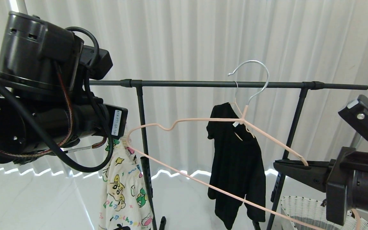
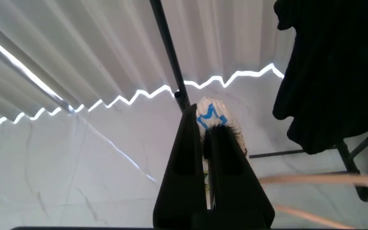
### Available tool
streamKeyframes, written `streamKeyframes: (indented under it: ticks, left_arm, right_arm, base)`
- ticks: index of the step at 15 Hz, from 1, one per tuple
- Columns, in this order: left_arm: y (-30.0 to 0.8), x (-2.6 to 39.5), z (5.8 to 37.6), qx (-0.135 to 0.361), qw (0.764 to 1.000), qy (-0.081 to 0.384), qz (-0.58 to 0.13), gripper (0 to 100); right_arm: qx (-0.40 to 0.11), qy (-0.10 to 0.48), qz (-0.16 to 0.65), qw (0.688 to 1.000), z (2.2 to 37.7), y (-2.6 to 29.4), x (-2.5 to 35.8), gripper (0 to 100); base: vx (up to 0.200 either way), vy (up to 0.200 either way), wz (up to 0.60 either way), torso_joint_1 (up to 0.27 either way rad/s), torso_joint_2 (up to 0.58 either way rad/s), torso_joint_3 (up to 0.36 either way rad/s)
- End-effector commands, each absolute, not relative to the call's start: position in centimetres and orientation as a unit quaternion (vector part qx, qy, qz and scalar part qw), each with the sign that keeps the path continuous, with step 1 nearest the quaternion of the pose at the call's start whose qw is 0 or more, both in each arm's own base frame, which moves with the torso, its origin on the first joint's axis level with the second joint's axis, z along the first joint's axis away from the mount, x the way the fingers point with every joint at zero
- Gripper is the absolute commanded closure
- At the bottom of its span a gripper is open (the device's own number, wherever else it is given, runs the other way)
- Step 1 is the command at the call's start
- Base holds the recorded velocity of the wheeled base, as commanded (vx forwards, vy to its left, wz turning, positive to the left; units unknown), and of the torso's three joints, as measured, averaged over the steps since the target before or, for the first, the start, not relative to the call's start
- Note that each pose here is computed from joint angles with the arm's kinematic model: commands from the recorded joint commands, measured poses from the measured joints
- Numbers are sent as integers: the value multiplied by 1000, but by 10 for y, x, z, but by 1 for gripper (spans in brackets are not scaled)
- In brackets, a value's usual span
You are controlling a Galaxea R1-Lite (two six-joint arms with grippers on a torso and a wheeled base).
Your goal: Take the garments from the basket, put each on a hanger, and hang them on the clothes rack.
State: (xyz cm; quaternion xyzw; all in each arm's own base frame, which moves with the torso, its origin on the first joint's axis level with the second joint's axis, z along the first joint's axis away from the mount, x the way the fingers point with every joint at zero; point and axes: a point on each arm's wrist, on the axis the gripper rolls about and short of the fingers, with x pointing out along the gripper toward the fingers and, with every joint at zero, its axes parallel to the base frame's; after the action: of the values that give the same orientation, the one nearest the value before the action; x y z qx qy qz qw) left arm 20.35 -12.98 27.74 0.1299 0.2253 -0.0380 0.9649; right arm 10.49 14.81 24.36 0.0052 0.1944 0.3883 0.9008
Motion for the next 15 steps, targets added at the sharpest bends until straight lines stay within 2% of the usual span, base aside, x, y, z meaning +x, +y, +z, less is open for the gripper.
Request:
streamKeyframes:
  ticks: [1, 10, 12, 15]
  left_arm:
    - [-130, 203, 278, 129, 965, 224, -39, 100]
    - [-133, 201, 280, 134, 967, 216, -23, 100]
    - [-137, 199, 280, 135, 967, 214, -25, 100]
    - [-141, 198, 280, 136, 967, 213, -30, 100]
  right_arm:
    - [0, 196, 393, 898, 243, 153, 108, 100]
    - [-11, 203, 362, 910, 231, 167, 128, 100]
    - [-8, 186, 338, 922, 228, 178, 137, 100]
    - [-5, 176, 348, 921, 226, 192, 139, 100]
  base:
    - [0, 0, 0, 0, 0, 0]
    - [0, 0, 0, 0, 0, 0]
    - [0, 0, 0, 0, 0, 0]
    - [0, 0, 0, 0, 0, 0]
